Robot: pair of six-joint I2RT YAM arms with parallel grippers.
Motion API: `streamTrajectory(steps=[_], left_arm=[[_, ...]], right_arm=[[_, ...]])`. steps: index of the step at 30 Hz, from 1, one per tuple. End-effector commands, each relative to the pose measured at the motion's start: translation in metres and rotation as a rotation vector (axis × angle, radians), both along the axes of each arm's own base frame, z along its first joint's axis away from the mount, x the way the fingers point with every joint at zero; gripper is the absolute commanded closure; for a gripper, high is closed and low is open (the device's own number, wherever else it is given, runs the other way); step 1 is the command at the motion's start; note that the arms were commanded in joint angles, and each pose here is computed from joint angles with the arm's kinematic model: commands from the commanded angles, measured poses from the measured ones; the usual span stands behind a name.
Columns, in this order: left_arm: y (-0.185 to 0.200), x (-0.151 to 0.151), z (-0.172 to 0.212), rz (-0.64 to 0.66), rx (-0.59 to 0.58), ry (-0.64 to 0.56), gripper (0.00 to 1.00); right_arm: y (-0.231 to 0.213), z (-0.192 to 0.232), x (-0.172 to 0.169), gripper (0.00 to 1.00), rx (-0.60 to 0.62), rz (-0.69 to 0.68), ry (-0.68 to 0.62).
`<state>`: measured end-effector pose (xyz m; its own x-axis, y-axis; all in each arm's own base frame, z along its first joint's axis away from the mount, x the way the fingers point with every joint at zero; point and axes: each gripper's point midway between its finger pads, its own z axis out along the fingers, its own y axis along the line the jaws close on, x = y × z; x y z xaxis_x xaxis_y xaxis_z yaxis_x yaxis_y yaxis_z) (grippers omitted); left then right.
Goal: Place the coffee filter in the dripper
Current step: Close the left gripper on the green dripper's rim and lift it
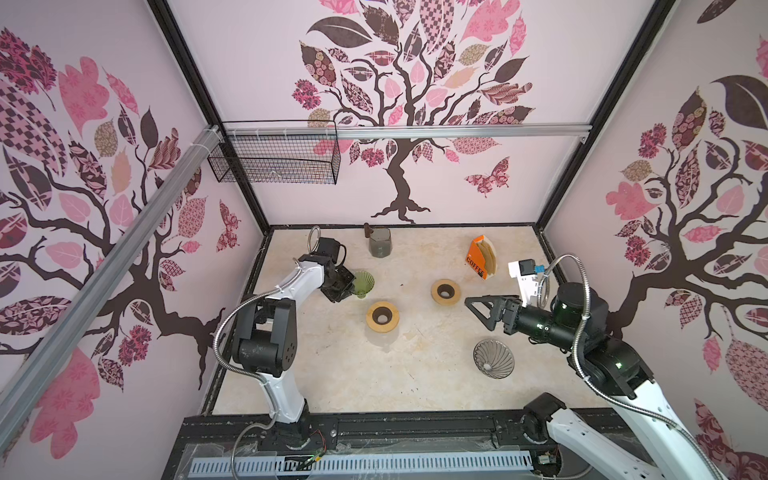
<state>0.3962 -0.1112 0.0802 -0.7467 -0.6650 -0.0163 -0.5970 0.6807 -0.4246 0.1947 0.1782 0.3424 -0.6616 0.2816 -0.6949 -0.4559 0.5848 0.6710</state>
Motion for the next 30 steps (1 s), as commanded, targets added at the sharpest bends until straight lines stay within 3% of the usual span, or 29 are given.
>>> streamTrajectory(steps=[1,11,21,30], left_arm=[[0.0,0.013,0.009,-0.004,0.016,-0.036,0.84],[-0.001,0.015,0.01,-0.017,0.019,-0.043,0.91],[-0.009,0.006,0.028,-0.118,-0.012,-0.06,1.0],[-0.002,-0.007,0.054,-0.153,-0.046,-0.098,1.0]], right_arm=[[-0.001,0.01,-0.001,0.0,0.006,0.007,-0.037],[0.0,0.007,0.0,0.0,0.007,0.005,-0.028],[-0.001,0.003,0.009,0.0,-0.016,-0.022,-0.01],[0.003,0.004,0.025,0.0,-0.032,-0.044,0.022]])
